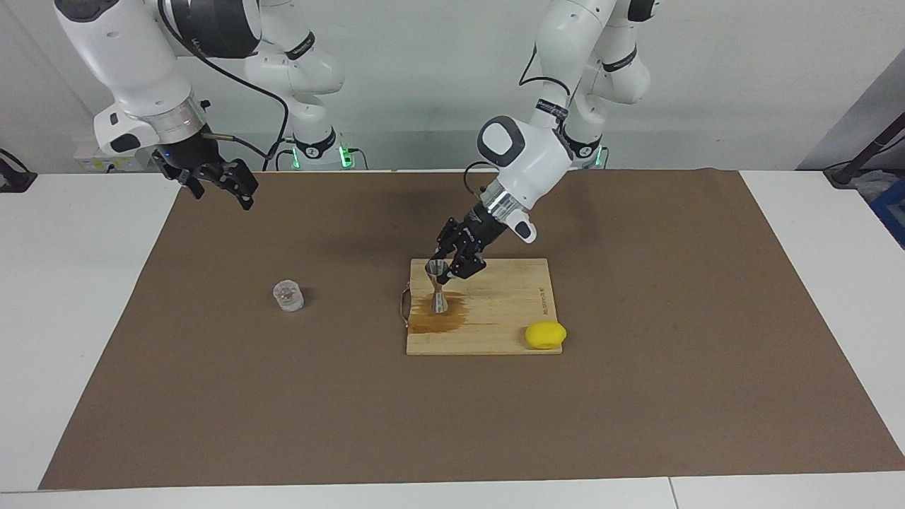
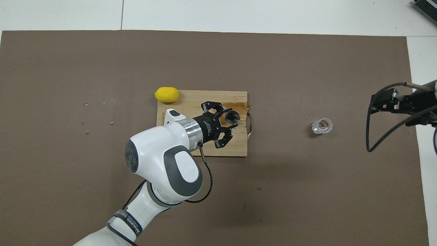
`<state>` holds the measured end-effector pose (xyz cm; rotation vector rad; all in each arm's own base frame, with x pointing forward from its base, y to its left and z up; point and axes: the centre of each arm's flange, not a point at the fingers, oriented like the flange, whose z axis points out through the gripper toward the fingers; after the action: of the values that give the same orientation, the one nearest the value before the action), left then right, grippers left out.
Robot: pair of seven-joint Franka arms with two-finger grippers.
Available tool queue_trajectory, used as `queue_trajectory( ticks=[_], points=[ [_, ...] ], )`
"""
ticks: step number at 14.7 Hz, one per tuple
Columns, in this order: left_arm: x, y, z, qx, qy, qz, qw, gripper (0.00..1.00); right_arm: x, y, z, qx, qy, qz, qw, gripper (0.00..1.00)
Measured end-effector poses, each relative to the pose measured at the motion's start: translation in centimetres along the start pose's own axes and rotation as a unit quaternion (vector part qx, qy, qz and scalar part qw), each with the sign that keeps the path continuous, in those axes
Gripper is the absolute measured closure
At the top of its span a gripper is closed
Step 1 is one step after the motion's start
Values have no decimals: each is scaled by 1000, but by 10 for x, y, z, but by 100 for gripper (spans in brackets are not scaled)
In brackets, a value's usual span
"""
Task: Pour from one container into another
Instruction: 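Set the metal cup on the board while the right gripper opens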
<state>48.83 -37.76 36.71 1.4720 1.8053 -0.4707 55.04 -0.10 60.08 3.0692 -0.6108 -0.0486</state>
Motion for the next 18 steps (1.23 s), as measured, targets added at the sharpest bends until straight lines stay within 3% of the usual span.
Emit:
queue_trajectory(
  ticks=[3,7,9,12,14,16,18],
  points=[
    [10,2,5,0,7,2,1000,50,4,-8,12,15,-1,127,992,0],
    [13,1,6,-1,2,12,1000,50,23,-10,54,68,-41,253,964,0],
    [13,1,6,-1,1,19,1000,50,35,-3,85,90,-79,302,946,0],
    [13,1,7,-1,1,23,1000,25,63,18,135,112,-119,377,912,0],
    [9,2,6,2,-4,24,1000,2,74,31,162,121,-142,438,879,0],
    [2,4,3,8,-14,24,1000,0,79,45,189,143,-163,497,840,0],
    [-6,8,-5,10,-26,24,999,0,75,64,218,156,-183,534,811,0]
  ],
)
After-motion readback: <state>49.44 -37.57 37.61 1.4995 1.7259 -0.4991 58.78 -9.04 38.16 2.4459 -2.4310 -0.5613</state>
